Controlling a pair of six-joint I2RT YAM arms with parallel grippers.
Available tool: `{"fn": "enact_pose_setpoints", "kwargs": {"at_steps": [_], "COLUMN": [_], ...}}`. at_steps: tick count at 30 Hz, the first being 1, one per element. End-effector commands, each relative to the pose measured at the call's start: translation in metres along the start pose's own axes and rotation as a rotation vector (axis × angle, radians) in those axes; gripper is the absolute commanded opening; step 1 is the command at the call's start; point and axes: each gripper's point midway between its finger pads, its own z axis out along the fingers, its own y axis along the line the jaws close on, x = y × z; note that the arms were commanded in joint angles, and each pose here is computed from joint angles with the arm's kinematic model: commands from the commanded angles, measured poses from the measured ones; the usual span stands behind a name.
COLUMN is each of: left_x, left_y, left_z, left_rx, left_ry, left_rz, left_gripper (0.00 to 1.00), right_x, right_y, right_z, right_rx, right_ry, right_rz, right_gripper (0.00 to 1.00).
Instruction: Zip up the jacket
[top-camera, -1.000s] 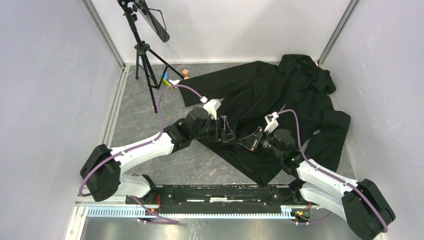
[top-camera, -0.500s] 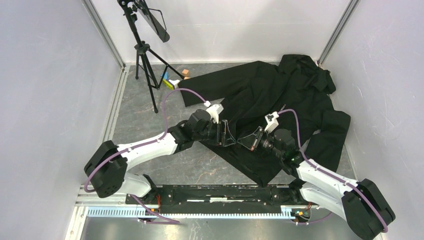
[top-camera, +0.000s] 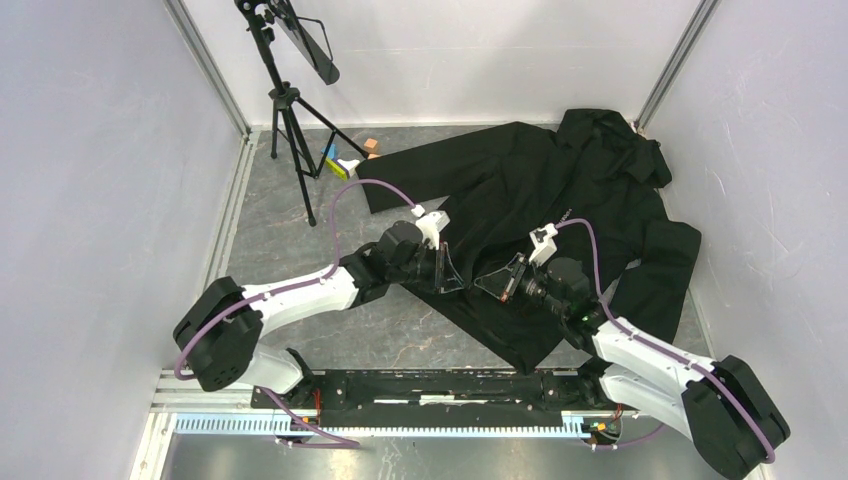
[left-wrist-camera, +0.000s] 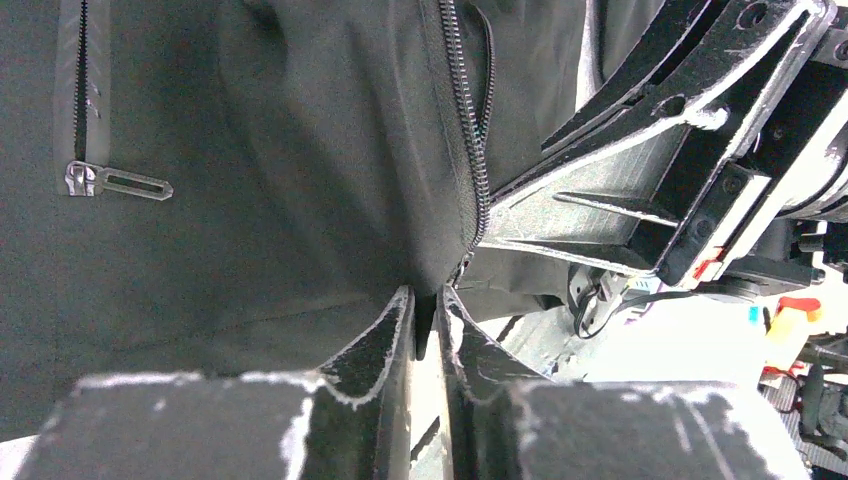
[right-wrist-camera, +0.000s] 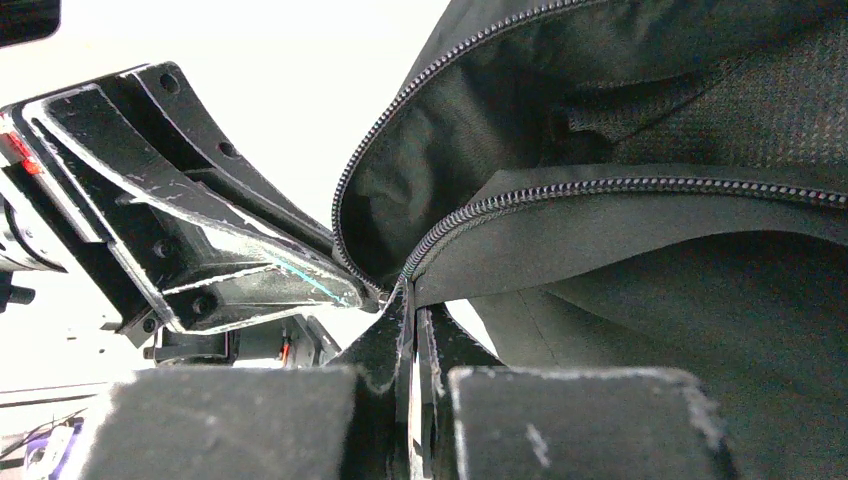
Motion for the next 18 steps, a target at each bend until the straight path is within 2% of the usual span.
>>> {"fn": "enact_pose_setpoints", "kwargs": {"at_steps": [1,3,5,8,13,18], "left_x": [0.001,0.003,0.009,0.029,0.051,0.059], "left_y": [0.000,0.005,0.011,0.019,0.014,-0.001], "left_z": [0.001,0.001,0.001,0.002,-0.003,-0.008], "left_rx": [0.028,0.013,-0.006,-0.072,0.003,0.117], "left_ry": [-0.007,-0.011,0.007,0.091,0.145,0.169], "left_rz": [0.058,0.098,0.174,0.299,0.311,0.293], "left_gripper": [0.13,0.03,0.02,0.02,0.02,0.02], "right_x": [-0.014,-0.013,-0.010,-0.014,-0.017,-0.011], "right_y": [0.011,0.014,0.014,0.024,0.017,0.014], "right_z": [0.003,0.003,0.001,-0.010,-0.015,-0.019], "right_rx": [-0.030,-0.036,-0.045,-0.147,-0.183,-0.204], "right_ry": [-0.047,-0.039,-0.031,-0.076,-0.101,-0.101], "right_rz": [0.024,0.042,0.097,0.260,0.358,0.343], "right_gripper": [0.00,0.00,0.00,0.00,0.00,0.00]}}
